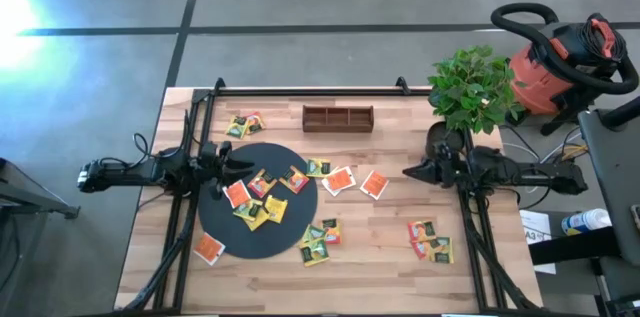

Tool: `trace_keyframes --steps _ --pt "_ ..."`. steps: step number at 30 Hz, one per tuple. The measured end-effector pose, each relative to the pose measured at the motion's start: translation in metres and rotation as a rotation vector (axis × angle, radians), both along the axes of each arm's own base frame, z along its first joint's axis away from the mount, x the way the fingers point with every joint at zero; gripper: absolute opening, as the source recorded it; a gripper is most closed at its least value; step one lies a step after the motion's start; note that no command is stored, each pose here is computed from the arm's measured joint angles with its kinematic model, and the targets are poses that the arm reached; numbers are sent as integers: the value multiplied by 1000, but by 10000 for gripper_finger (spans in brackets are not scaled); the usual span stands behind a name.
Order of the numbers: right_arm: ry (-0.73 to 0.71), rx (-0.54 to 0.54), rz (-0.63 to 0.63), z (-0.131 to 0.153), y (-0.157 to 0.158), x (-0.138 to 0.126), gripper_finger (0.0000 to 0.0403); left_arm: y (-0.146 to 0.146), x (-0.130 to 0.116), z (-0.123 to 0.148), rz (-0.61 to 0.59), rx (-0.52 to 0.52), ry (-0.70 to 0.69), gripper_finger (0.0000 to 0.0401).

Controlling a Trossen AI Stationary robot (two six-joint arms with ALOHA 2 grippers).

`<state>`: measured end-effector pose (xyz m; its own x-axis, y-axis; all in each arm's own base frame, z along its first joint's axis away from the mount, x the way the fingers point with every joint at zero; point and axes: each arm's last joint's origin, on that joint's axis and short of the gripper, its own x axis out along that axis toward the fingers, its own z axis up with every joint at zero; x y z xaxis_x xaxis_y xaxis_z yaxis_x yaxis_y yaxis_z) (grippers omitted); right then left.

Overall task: Pick & Place Tea
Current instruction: Put the orange tea bag into the left section of the wooden organizer

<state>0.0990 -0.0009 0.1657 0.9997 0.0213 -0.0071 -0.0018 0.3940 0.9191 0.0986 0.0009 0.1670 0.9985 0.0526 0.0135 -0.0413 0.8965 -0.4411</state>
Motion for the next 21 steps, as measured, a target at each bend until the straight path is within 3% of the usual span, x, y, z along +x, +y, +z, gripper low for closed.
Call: trace_keyframes --steps 5,10,15,21 --pt "-20 77 -131 2 -4 0 169 0 0 0 0 0 0 129" --pt "-101 27 -175 10 -5 -1 169 0 0 0 0 0 0 129" --pt "-79 226 -243 6 -7 3 169 0 0 0 0 0 0 129" --pt "-107 265 -234 11 -6 14 169 0 0 0 0 0 0 129"
